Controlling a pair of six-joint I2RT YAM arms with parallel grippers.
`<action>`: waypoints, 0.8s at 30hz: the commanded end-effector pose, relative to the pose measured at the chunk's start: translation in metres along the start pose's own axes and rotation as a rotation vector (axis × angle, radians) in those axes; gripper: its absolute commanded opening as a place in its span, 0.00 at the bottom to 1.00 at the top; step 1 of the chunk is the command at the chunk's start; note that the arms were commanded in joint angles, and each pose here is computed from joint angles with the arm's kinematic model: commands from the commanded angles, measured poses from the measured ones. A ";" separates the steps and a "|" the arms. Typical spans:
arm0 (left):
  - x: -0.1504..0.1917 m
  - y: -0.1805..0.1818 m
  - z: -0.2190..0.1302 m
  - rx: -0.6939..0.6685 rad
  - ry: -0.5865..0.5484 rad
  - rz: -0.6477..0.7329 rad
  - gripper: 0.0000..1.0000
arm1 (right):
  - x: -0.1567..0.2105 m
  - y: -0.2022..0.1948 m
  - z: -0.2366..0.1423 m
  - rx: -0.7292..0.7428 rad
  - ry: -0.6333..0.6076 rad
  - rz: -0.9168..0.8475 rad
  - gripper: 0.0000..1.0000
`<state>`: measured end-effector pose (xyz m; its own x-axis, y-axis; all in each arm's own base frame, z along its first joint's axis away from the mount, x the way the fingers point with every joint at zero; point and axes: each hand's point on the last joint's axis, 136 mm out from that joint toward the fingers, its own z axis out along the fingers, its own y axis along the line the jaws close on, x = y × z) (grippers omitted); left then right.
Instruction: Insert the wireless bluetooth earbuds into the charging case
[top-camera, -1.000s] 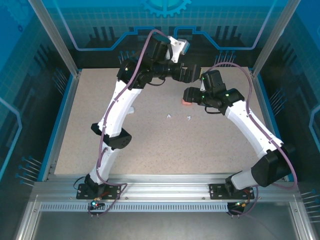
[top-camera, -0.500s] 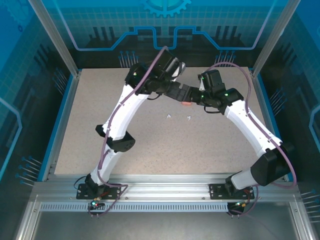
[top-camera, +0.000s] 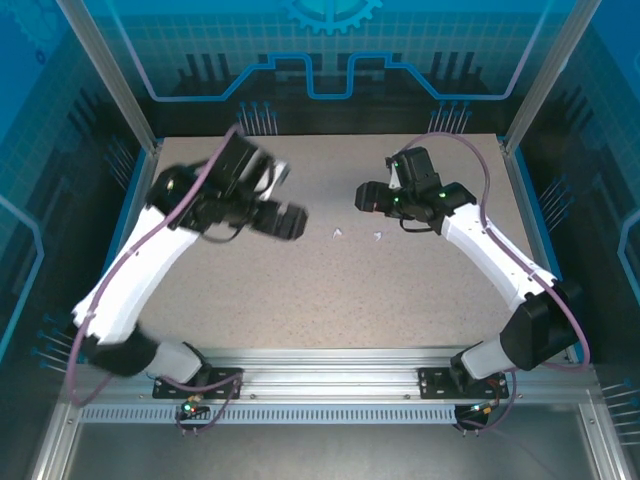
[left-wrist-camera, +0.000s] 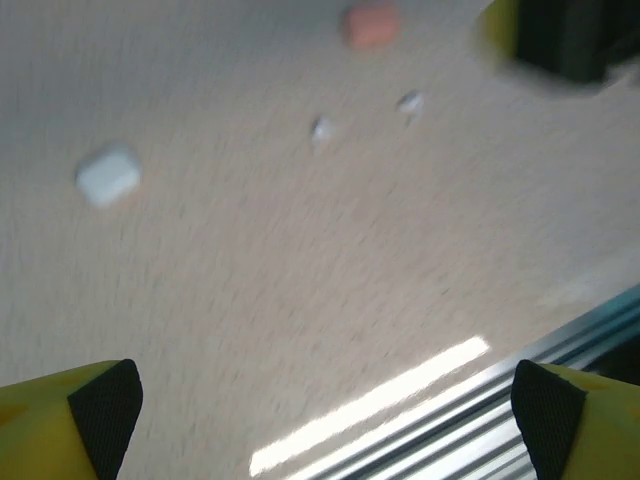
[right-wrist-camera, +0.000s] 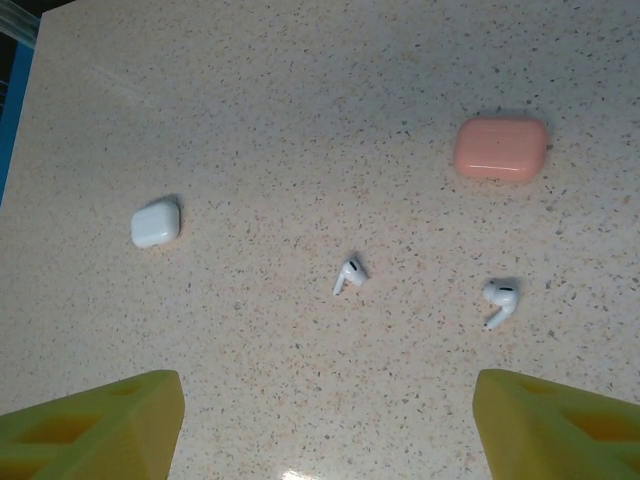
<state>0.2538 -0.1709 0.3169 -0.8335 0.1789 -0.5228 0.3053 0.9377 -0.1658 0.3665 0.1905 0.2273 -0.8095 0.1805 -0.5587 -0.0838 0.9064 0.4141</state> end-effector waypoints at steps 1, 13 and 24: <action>-0.006 0.014 -0.002 0.075 -0.255 -0.095 0.99 | 0.002 0.007 0.006 -0.010 0.003 -0.018 0.77; -0.007 0.066 0.013 -0.146 -0.587 -0.043 0.99 | 0.014 0.046 0.040 0.028 0.068 -0.116 0.78; -0.017 0.139 0.040 -0.298 -0.658 -0.271 0.99 | 0.020 0.084 0.098 0.084 0.150 -0.169 0.77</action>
<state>0.3152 -0.0661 0.2653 -0.4367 -0.1287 -0.8903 -0.0465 0.9916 -0.1206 0.4006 0.2970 0.1957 -0.8478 0.0032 -0.5303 -0.1886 0.9327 0.3073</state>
